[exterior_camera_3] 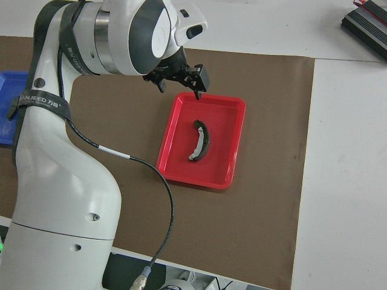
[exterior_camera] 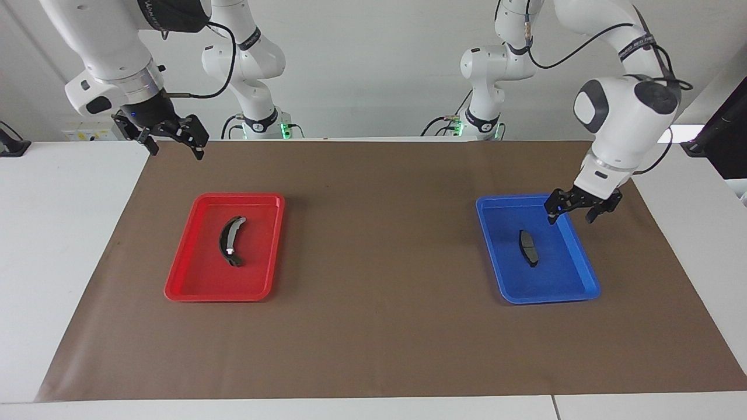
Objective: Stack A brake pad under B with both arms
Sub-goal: 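Grasp the flat pad with the left gripper while the right gripper grasps the shoe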
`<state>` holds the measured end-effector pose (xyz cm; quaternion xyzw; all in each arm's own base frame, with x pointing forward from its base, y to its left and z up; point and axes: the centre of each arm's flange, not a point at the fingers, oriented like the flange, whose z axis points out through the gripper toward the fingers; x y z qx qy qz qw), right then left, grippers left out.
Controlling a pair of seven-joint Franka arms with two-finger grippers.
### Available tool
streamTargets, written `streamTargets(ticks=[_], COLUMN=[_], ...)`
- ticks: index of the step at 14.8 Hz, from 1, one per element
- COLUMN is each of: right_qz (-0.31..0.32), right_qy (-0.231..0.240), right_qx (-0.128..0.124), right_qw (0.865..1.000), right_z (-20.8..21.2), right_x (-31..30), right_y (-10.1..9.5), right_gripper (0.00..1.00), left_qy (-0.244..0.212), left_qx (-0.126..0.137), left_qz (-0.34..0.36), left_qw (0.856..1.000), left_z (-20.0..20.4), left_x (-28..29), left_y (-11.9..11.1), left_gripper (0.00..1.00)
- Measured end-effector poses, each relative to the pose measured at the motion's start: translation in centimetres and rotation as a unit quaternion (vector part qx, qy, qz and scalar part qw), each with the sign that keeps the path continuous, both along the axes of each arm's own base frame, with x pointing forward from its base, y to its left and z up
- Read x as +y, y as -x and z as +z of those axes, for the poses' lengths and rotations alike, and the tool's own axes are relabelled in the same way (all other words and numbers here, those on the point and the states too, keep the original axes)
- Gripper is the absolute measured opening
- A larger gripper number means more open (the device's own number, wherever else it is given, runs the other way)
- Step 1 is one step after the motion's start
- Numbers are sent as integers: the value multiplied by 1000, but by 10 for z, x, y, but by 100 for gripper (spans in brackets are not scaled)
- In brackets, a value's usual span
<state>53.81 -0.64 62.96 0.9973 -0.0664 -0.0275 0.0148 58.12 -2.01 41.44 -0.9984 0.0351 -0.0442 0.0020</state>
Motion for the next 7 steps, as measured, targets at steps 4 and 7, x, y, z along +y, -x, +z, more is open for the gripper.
streamTargets(ticks=[4,7], right_qz=[0,2], right_qy=[0,0], right_qx=[0,2], right_qw=[1000,1000], right_z=[0,-1], right_x=[0,1], right_y=[0,0], right_gripper=[100,100], left_qy=[1,3], left_qx=[-4,14], left_qz=[-1,15], left_qw=[1000,1000], left_z=[-86,-119], left_x=[-1,-5], left_y=[-2,1], left_gripper=[100,100])
